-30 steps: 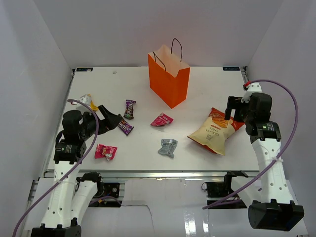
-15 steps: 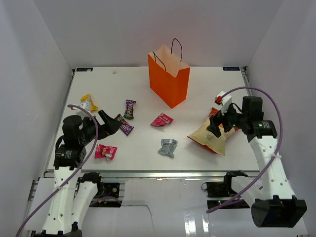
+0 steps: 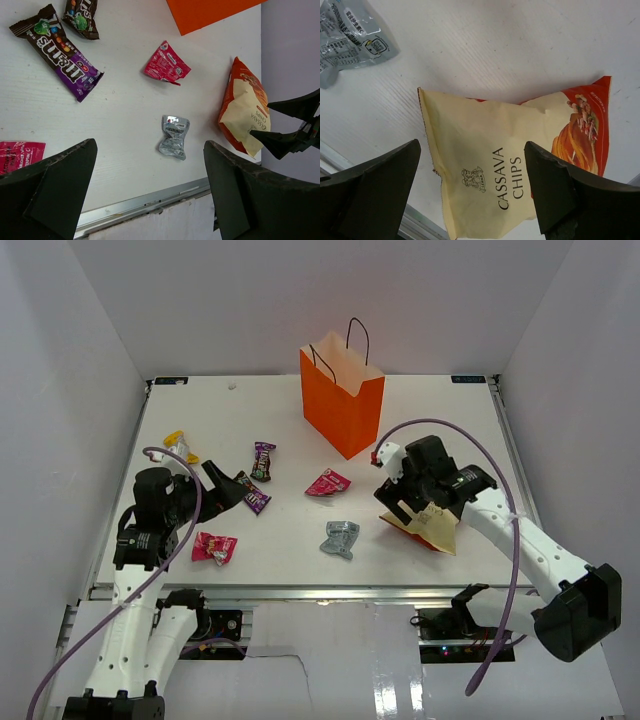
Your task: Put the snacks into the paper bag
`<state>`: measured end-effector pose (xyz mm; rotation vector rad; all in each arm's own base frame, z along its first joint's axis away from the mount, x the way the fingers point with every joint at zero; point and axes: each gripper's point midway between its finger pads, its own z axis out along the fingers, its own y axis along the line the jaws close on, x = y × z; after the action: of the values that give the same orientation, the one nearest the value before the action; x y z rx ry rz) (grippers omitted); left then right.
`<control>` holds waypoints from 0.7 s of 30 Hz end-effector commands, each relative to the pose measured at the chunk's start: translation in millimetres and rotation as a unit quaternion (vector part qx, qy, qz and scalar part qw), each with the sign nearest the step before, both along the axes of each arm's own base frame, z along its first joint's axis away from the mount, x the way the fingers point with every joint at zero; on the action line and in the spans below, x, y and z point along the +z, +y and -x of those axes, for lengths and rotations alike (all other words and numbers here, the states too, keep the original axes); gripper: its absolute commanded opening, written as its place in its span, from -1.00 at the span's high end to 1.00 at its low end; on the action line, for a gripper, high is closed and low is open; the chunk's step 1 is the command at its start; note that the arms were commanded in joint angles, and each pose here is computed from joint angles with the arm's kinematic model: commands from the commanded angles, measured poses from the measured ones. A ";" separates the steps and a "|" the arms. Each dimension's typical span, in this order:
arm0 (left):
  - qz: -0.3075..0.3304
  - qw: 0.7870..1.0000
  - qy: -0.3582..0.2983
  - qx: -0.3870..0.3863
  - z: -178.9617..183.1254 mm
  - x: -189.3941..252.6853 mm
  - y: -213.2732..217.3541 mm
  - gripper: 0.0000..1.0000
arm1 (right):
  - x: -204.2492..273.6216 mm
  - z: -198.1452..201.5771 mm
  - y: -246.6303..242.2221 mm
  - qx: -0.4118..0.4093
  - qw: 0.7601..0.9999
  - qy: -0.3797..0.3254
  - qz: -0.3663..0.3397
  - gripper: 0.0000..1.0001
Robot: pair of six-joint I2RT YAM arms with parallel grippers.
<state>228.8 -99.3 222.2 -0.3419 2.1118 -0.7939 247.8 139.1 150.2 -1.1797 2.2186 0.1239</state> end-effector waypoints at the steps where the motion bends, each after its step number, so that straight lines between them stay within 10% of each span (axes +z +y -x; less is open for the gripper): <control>1: 0.006 1.000 -0.022 -0.003 0.7 16.7 -1.7 -0.96 | 5.0 -9.7 7.4 -0.021 0.998 -0.049 0.020 -0.80; 11: 0.017 1.000 0.004 -0.002 -1.7 3.3 -4.3 -0.96 | -27.9 27.9 32.9 0.137 0.984 -0.048 0.101 -0.80; 21: 0.019 1.000 0.008 -0.005 -1.1 3.4 -5.3 -0.96 | -68.3 16.9 12.5 0.124 0.947 -0.123 0.269 -0.80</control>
<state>231.7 -102.2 215.5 -0.3814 2.1474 -0.8195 213.4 164.0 79.9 -1.7045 1.9948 -0.3067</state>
